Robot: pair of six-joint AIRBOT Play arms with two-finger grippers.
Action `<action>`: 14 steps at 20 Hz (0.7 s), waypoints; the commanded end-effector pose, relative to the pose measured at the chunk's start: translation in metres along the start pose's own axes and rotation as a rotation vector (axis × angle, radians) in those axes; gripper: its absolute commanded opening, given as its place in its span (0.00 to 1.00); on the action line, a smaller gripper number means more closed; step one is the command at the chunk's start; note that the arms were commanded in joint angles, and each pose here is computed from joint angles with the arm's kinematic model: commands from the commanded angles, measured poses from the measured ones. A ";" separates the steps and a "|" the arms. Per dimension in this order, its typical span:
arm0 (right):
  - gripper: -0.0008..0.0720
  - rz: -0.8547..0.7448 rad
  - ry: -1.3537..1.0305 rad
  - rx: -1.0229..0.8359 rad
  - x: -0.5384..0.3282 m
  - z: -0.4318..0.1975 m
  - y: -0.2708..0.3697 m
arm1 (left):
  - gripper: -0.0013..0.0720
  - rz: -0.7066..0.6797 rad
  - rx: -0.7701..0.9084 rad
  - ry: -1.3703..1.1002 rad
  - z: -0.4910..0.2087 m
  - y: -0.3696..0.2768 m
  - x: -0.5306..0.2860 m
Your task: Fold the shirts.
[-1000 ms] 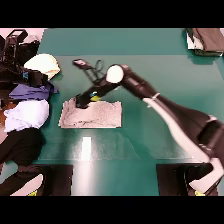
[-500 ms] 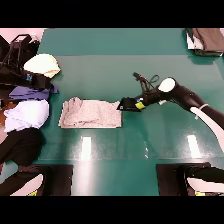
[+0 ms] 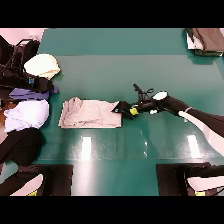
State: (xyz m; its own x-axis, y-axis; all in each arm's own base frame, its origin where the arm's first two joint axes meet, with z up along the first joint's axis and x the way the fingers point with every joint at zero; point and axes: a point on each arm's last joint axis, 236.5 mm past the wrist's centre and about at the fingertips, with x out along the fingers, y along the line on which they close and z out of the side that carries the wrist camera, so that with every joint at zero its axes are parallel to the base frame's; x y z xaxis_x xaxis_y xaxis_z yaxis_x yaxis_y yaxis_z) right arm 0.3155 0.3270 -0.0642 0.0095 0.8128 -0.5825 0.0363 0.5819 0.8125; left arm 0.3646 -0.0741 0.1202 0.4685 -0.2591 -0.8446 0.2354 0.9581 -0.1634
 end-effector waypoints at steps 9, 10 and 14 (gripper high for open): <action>0.03 0.065 -0.048 -0.200 -0.011 0.032 0.049 | 0.05 -0.007 0.019 0.042 -0.010 -0.001 0.000; 0.03 0.046 -0.079 -0.221 -0.032 0.042 0.046 | 0.05 -0.007 0.019 0.045 -0.011 -0.001 0.000; 0.02 -0.118 -0.265 -0.229 -0.150 0.087 0.007 | 0.05 -0.008 0.018 0.052 -0.012 -0.002 0.000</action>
State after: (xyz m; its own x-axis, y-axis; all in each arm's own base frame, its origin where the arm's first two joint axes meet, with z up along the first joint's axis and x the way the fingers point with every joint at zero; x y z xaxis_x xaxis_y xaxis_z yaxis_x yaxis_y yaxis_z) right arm 0.3832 0.2786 0.0080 0.1772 0.8037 -0.5680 -0.1791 0.5938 0.7844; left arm 0.3549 -0.0744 0.1150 0.4275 -0.2601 -0.8658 0.2518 0.9541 -0.1623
